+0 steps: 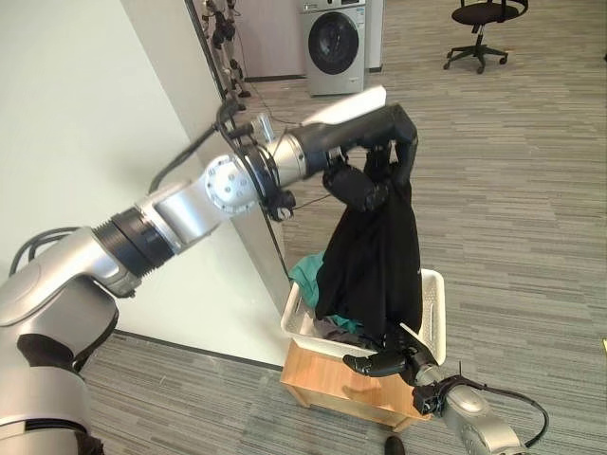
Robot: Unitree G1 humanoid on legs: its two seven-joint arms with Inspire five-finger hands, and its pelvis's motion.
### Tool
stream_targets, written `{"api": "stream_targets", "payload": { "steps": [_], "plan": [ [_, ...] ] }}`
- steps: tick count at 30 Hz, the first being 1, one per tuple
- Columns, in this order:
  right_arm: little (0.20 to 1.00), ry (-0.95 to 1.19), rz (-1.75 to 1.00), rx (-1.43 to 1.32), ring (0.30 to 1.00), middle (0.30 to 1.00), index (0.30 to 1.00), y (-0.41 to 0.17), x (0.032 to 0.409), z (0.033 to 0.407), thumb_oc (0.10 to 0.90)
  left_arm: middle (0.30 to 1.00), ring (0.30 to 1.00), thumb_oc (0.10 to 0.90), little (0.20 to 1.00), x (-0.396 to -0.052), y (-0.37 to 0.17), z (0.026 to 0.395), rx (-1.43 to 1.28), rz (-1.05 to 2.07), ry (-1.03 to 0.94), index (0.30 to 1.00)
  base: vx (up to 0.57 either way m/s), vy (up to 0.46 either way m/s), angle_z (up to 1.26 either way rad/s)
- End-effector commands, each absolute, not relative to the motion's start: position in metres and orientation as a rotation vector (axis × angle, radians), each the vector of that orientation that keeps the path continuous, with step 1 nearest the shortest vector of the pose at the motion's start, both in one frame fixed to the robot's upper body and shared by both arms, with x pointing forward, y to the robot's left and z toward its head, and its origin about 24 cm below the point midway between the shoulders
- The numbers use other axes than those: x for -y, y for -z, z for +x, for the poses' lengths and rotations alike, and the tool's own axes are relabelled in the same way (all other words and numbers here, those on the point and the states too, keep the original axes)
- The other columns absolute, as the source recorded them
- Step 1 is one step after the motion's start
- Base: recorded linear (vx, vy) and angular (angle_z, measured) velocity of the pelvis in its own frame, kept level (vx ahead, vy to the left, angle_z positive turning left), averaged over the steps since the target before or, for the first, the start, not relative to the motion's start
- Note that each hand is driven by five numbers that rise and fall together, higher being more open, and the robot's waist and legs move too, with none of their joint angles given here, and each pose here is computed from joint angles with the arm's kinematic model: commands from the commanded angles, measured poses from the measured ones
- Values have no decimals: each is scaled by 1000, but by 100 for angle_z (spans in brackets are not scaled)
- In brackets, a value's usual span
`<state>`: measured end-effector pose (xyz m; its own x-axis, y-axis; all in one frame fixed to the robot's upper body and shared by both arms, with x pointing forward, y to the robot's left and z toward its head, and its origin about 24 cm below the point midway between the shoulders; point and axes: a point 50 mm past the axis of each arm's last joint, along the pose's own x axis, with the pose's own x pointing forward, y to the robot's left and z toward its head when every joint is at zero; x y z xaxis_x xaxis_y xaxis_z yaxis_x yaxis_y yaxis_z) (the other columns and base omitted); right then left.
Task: Pick up bed clothes into laundry basket.
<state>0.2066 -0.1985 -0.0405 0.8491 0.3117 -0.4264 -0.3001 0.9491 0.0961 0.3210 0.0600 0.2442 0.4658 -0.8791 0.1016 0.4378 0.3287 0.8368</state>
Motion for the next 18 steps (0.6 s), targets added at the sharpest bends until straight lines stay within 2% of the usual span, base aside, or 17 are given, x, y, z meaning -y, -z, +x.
{"api": "stream_targets", "payload": {
  "steps": [1,4,8,18],
  "plan": [
    [900,-378,36,-229,900,900,900,4,188,224,800,300,300,400,300,-74,-278,319,687,776,888,300,-2,-13,7],
    [900,-358,26,-224,900,900,900,3,192,222,800,300,300,400,300,-60,-266,297,713,669,1001,300,-10,-13,13],
    [900,-289,29,-213,900,900,900,1,206,220,800,300,300,400,300,-49,-275,286,803,588,1008,300,-14,-6,15],
    [900,-158,-28,-197,900,900,900,-6,234,225,800,300,300,400,300,-44,-272,292,794,574,981,300,4,1,9]
  ]
}}
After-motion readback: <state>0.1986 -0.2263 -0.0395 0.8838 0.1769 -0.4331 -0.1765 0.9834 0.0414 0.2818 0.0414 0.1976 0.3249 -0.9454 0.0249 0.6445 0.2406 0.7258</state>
